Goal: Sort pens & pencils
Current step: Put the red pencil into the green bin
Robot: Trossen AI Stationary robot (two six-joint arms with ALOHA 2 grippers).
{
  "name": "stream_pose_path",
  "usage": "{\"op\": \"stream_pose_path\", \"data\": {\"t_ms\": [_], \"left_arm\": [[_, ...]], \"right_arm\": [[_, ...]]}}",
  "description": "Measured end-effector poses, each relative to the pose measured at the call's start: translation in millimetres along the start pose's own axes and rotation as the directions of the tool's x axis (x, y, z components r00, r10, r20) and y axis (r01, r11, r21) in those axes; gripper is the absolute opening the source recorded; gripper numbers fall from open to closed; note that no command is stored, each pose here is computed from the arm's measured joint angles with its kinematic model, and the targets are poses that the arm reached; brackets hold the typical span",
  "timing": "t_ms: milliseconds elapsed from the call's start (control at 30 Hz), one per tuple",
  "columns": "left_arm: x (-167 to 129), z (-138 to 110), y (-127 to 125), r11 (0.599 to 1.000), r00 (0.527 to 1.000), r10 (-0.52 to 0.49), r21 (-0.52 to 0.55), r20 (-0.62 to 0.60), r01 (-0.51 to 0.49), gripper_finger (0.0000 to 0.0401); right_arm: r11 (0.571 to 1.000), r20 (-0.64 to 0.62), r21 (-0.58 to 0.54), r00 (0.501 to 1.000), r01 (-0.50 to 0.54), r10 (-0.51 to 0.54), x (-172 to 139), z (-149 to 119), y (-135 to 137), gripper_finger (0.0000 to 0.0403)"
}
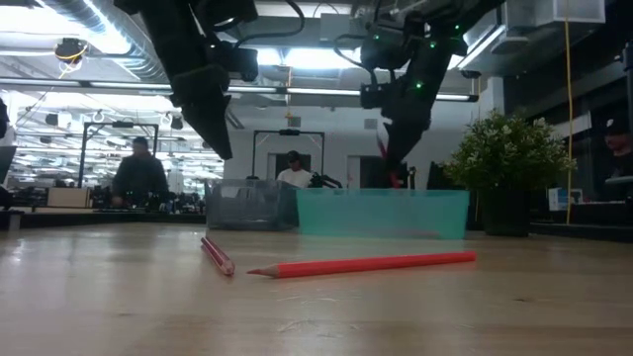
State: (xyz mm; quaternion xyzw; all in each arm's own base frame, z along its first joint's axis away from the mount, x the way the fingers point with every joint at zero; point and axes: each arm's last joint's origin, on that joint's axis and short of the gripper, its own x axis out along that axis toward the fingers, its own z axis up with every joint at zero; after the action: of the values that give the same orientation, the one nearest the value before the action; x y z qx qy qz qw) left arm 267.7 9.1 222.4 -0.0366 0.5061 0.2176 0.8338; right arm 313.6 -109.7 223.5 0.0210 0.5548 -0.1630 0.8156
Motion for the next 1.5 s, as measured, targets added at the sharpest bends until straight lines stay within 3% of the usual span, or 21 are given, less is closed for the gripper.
{"op": "stream_pose_path", "data": {"t_ms": [533, 800, 967, 1100, 1300, 1500], "left_arm": [[0, 0, 0, 1.000, 1.000, -0.001, 0.026, 0.000, 0.001, 0.0125], [0, 0, 0, 0.999, 1.000, 0.001, 0.035, 0.001, -0.001, 0.0125], [0, 1, 3, 0.995, 0.996, 0.084, 0.048, 0.030, -0.085, 0.0125], [0, 3, 2, 0.995, 0.995, 0.087, 0.038, 0.055, -0.089, 0.0125], [-1, 3, -1, 0.989, 0.996, 0.067, 0.127, 0.058, -0.074, 0.0125], [-6, 2, -20, 0.951, 0.991, -0.118, 0.294, 0.067, 0.094, 0.0125]], "right_arm": [[0.999, -0.001, 0.000, 0.999, -0.042, 0.042, 3, -1, 2, 0.0068], [0.996, 0.054, 0.007, 0.994, 0.092, -0.092, 0, 5, -3, 0.0070], [0.995, 0.048, 0.040, 0.994, 0.092, -0.094, -16, 15, -5, 0.0071], [0.991, 0.067, 0.105, 0.994, 0.078, -0.085, -29, 24, -4, 0.0071], [0.994, 0.061, 0.055, 0.994, -0.090, 0.087, -32, 23, 14, 0.0071], [0.984, 0.055, -0.071, 0.985, -0.160, 0.164, -38, 22, 52, 0.0071]]}}
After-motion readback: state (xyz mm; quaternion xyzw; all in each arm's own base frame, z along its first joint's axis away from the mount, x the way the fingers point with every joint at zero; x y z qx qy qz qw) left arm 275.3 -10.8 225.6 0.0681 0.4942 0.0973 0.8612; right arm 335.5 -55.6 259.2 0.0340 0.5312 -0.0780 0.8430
